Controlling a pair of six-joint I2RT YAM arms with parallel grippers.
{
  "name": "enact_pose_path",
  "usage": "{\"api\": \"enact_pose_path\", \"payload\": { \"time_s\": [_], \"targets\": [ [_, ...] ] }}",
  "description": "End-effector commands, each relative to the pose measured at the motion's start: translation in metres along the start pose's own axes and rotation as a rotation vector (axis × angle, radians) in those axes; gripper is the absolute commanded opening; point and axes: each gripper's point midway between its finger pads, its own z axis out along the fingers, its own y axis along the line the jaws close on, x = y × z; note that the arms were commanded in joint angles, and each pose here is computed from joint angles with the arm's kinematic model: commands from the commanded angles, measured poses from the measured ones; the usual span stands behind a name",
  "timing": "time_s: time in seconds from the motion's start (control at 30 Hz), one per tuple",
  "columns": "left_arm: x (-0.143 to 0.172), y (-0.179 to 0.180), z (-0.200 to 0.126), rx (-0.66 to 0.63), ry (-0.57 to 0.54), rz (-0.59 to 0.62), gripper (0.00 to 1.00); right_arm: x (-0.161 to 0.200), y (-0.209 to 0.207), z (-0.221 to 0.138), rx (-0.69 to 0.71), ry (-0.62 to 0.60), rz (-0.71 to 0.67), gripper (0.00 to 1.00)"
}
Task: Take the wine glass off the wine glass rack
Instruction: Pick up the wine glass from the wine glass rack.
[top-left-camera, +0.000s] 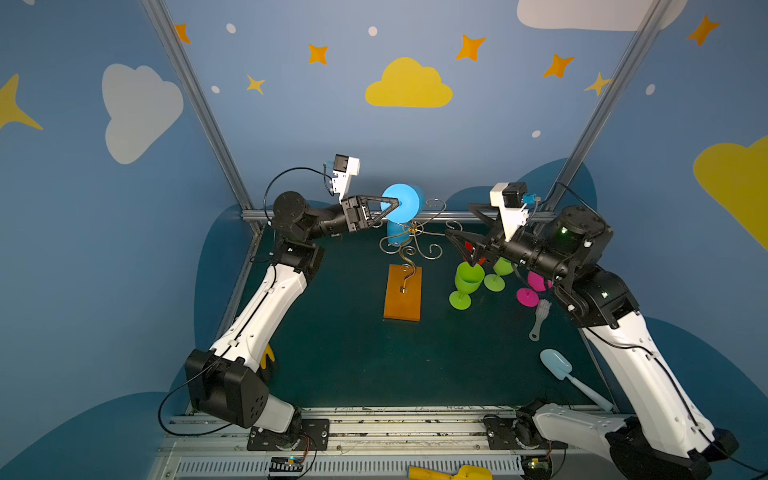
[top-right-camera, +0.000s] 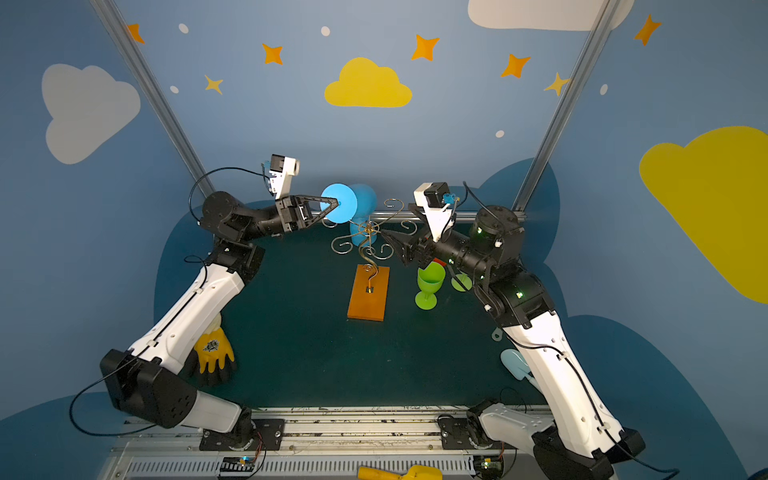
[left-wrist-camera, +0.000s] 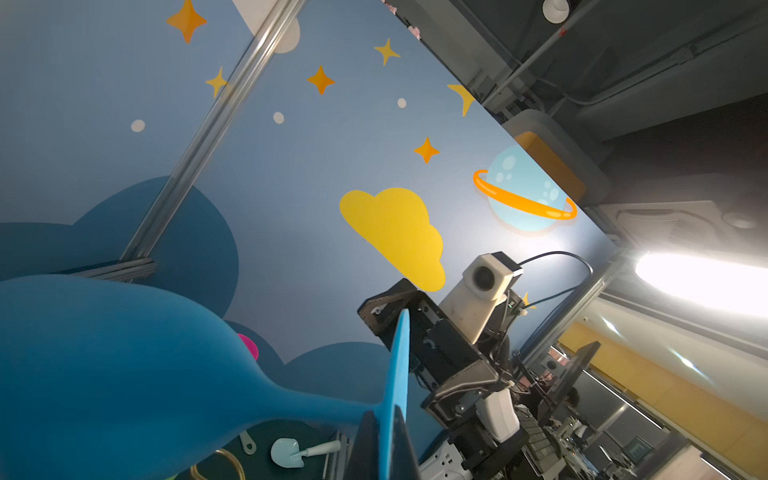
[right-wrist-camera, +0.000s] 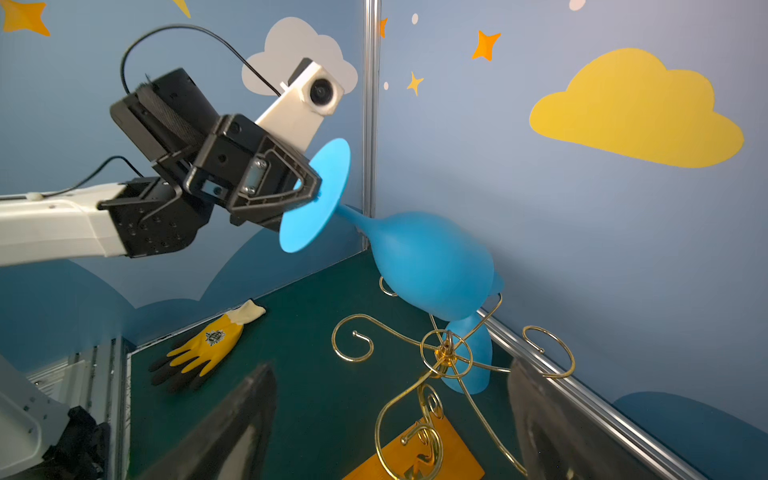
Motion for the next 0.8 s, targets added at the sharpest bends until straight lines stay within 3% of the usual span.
{"api": "enact_pose_path", "payload": {
  "time_s": [0.0,0.33,0.77],
  "targets": [
    [0.0,-0.026,0.0,0.051,0.052,-0.017,0.03,-0.002,-0.001,0.008,-0.011,-0.034,-0.107,0.87],
    [0.004,-0.033,0.0,0.059,0.094,-0.075,0.03,-0.001,0.009,0.028,-0.109,-0.111,-0.269,0.88],
    [0.006,-0.04,0.001,0.061,0.102,-0.076,0.03,0.01,0.011,0.063,-0.187,-0.105,-0.268,0.88]
  ]
}}
